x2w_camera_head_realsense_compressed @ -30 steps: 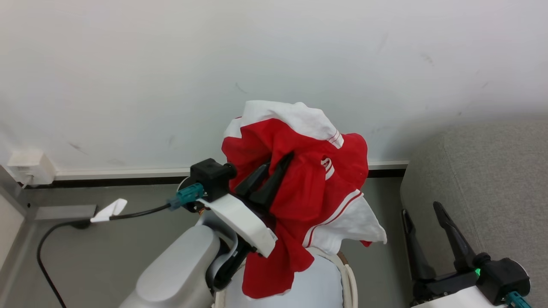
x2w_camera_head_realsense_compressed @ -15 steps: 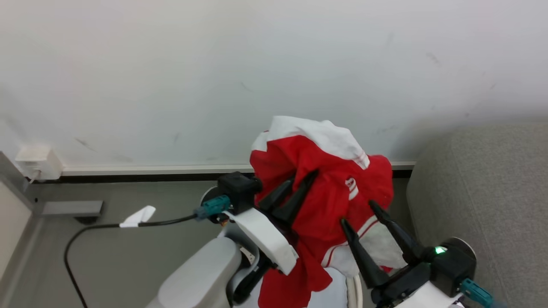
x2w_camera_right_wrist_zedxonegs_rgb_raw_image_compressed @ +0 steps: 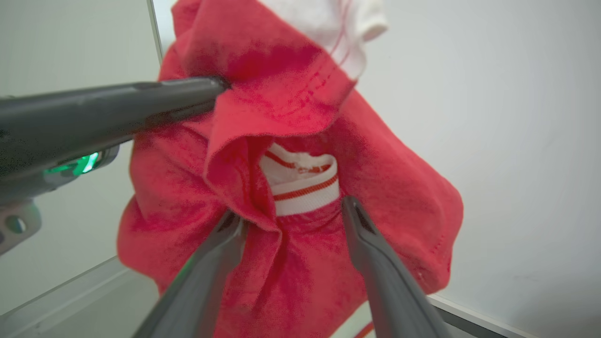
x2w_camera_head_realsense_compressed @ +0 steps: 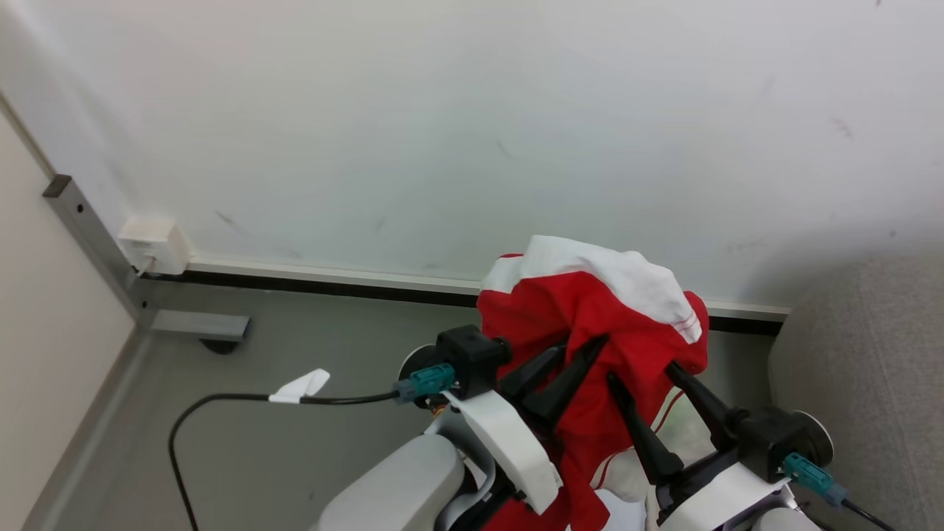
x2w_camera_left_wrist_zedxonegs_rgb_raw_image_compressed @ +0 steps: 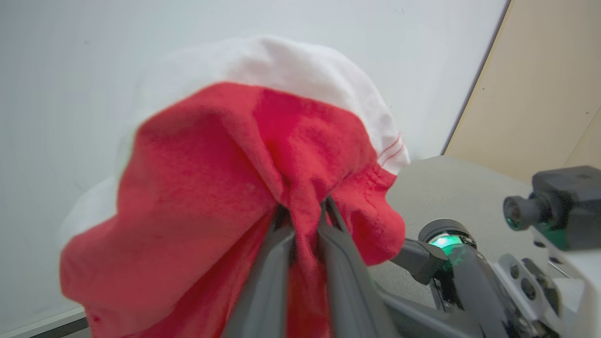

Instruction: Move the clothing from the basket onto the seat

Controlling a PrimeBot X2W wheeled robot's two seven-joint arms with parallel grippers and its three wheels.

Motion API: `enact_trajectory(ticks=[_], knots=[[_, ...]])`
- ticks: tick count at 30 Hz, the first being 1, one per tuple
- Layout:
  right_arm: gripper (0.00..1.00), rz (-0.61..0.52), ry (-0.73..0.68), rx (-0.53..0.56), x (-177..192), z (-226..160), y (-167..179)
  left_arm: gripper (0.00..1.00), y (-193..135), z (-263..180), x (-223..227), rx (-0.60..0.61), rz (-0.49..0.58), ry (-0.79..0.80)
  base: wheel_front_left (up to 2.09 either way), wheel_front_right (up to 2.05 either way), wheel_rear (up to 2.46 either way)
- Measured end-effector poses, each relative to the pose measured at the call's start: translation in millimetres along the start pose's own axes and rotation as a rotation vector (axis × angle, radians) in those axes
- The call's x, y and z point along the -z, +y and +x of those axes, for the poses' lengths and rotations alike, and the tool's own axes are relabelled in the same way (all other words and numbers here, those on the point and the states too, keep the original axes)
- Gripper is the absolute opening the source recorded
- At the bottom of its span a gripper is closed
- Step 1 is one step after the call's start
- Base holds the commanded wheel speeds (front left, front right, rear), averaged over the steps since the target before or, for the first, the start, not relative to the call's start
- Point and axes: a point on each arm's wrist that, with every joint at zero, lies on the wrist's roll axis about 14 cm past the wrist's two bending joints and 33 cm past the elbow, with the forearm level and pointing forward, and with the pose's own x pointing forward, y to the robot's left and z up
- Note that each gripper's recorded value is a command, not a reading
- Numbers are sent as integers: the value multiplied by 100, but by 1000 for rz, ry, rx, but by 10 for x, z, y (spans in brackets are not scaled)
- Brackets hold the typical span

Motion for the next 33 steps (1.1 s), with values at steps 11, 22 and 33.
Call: enact_trajectory(ticks=[11, 22, 33], knots=[[100, 5, 140, -174, 336, 226, 364, 0, -69, -159, 23, 1, 16, 27, 0, 0, 0], [0, 5, 137, -261, 255, 349, 566, 0, -3, -201, 50, -20, 12, 46, 0, 0, 0], [0, 40, 90, -225, 157, 156, 493, 0, 299, -201, 86, -103, -22, 53, 0, 0, 0]])
